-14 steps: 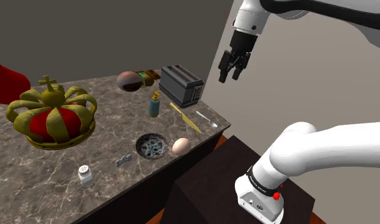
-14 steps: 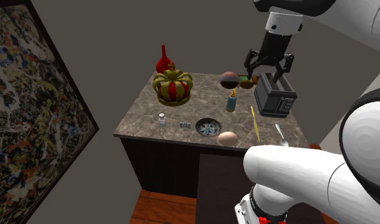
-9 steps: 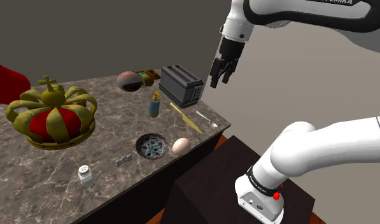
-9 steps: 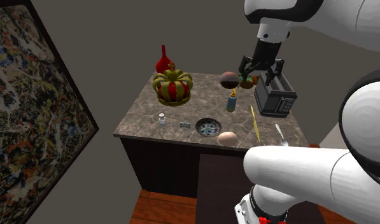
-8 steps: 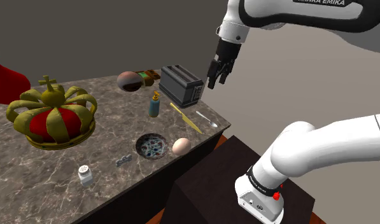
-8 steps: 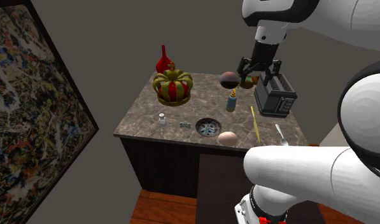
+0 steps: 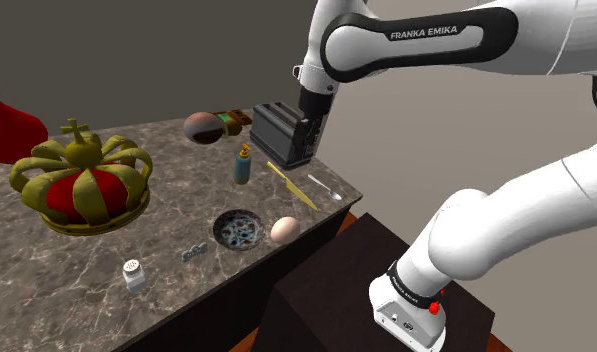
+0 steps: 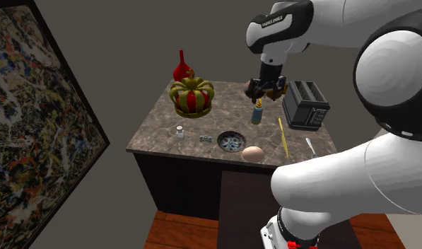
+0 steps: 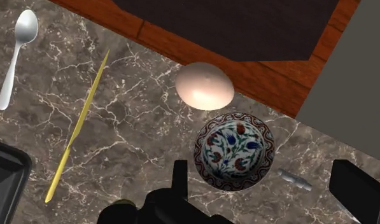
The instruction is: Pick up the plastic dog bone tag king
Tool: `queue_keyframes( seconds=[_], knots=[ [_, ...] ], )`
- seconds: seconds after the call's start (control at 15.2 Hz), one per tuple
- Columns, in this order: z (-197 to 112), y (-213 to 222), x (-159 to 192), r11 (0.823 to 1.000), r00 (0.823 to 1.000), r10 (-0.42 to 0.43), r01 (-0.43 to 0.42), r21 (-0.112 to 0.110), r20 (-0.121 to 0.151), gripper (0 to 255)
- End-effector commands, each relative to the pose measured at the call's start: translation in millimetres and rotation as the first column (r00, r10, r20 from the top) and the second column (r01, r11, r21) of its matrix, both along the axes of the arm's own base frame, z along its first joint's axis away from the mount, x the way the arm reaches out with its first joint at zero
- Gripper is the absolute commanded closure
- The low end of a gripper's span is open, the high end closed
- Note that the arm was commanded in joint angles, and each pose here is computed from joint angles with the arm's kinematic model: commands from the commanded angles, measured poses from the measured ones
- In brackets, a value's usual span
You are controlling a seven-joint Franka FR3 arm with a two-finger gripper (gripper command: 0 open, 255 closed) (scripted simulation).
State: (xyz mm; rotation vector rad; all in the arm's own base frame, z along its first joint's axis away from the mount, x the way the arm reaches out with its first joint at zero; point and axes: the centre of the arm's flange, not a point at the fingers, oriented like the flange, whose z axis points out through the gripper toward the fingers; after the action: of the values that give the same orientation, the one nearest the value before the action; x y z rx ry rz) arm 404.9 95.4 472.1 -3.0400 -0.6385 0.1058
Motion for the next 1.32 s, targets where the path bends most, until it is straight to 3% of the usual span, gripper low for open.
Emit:
queue_keyframes(
  seconds=[0.0, 0.26, 0.59, 0.92, 1.25],
  knots=[
    [-21.1, 15.1, 12.3, 0.997, 0.997, 0.074, -0.074, -0.002, 0.007, 0],
    [-58.6, 45.9, 34.4, 0.977, 0.977, 0.215, -0.215, -0.009, 0.015, 0],
    [-105.5, 88.0, 56.1, 0.923, 0.923, 0.384, -0.384, -0.02, 0.025, 0],
    [-152.5, 133.1, 70.6, 0.841, 0.84, 0.542, -0.541, -0.032, 0.033, 0],
    [-199.7, 179.7, 77.5, 0.731, 0.731, 0.682, -0.68, -0.045, 0.038, 0]
  ],
)
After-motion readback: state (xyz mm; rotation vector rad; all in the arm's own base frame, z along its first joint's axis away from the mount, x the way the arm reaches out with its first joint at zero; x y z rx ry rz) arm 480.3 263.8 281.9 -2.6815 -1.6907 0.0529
